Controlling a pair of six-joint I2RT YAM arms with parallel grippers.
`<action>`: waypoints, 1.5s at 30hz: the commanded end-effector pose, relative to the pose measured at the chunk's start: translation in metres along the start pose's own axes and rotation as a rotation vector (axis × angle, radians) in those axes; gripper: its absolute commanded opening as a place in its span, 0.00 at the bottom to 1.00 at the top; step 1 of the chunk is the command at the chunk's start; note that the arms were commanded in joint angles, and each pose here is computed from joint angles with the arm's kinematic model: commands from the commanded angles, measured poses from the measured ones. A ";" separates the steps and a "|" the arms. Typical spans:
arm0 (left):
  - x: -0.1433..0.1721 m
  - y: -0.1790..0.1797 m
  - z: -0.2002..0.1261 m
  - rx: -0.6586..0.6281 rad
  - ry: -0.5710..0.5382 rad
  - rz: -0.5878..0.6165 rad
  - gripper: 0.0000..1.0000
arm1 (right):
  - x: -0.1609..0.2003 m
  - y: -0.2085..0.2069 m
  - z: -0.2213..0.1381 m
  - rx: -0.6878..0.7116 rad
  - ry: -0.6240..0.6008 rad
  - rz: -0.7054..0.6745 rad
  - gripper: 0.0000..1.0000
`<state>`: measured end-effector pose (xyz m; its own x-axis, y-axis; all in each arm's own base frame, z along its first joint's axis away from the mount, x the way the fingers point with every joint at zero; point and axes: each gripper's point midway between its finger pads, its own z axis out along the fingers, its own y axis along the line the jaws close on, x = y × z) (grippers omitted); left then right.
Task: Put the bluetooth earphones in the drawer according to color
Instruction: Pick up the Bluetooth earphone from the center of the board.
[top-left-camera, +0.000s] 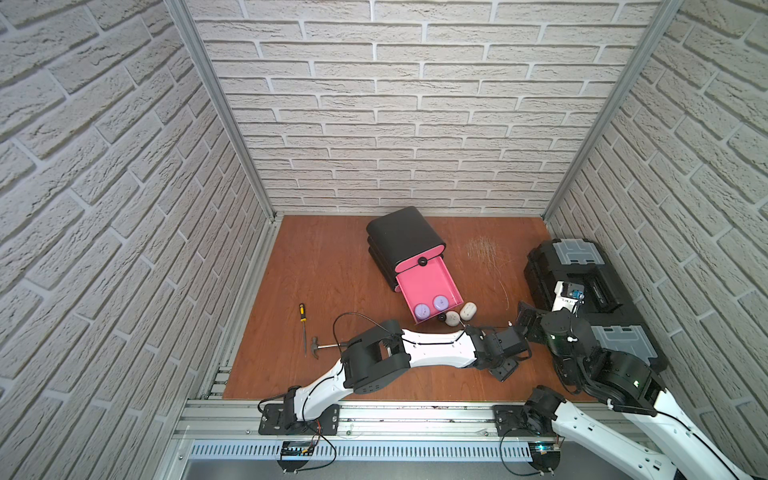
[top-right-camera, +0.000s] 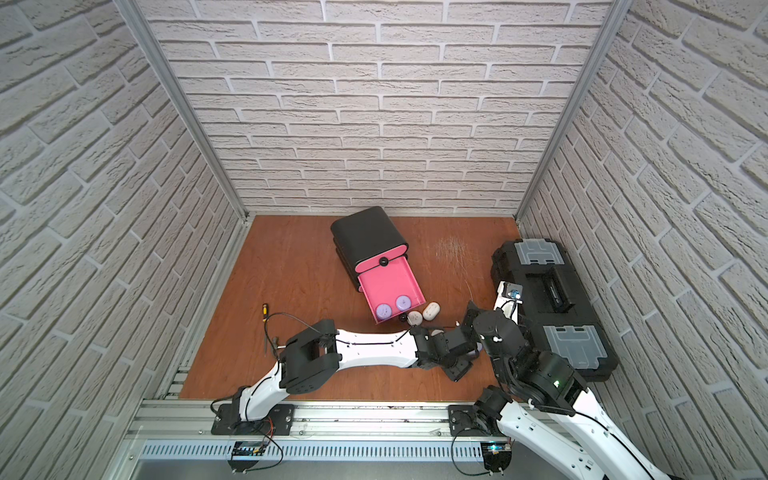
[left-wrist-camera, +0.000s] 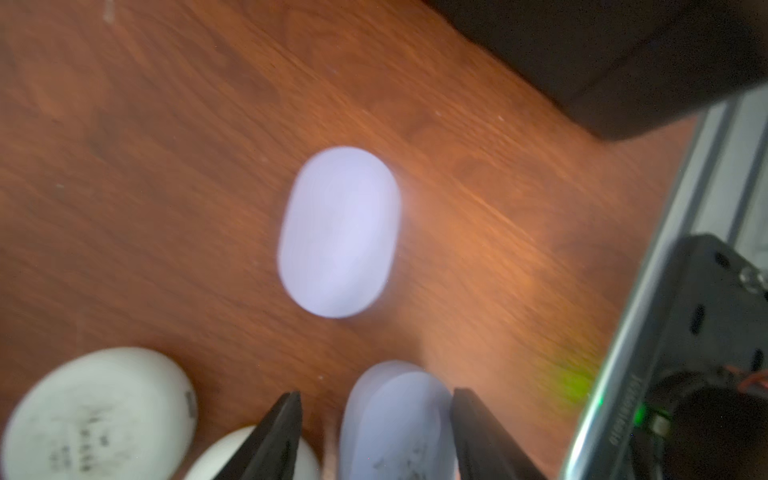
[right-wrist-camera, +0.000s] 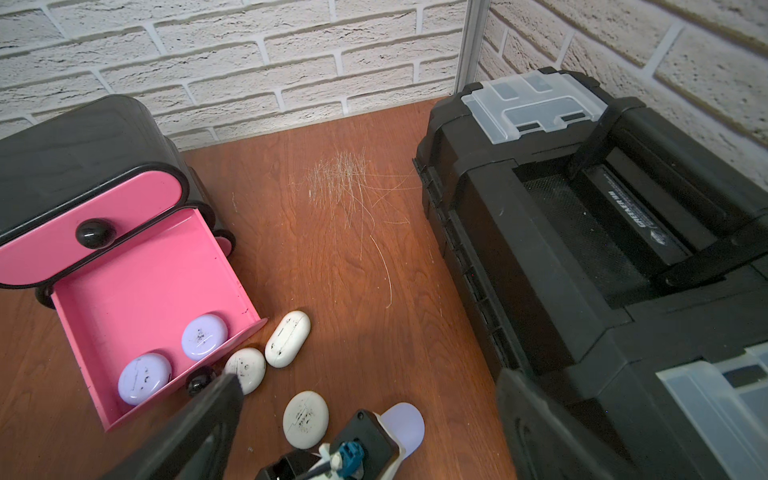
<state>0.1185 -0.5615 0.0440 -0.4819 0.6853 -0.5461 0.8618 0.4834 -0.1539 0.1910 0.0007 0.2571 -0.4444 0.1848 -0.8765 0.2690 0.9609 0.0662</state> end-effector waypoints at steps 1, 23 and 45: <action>0.007 -0.002 -0.012 -0.004 0.021 0.027 0.62 | 0.002 -0.001 0.001 0.004 0.000 -0.007 1.00; 0.025 0.010 0.015 -0.033 0.078 0.029 0.47 | 0.003 0.001 0.003 0.002 0.003 -0.010 0.99; 0.004 0.056 -0.073 -0.096 -0.072 -0.067 0.29 | -0.002 -0.018 -0.006 0.036 -0.056 0.063 0.99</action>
<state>0.1362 -0.4989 0.0726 -0.5147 0.6618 -0.5452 0.8310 0.5415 -0.1272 0.1832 -0.0108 0.2602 -0.4016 0.2192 -0.8892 0.3000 0.9488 0.0984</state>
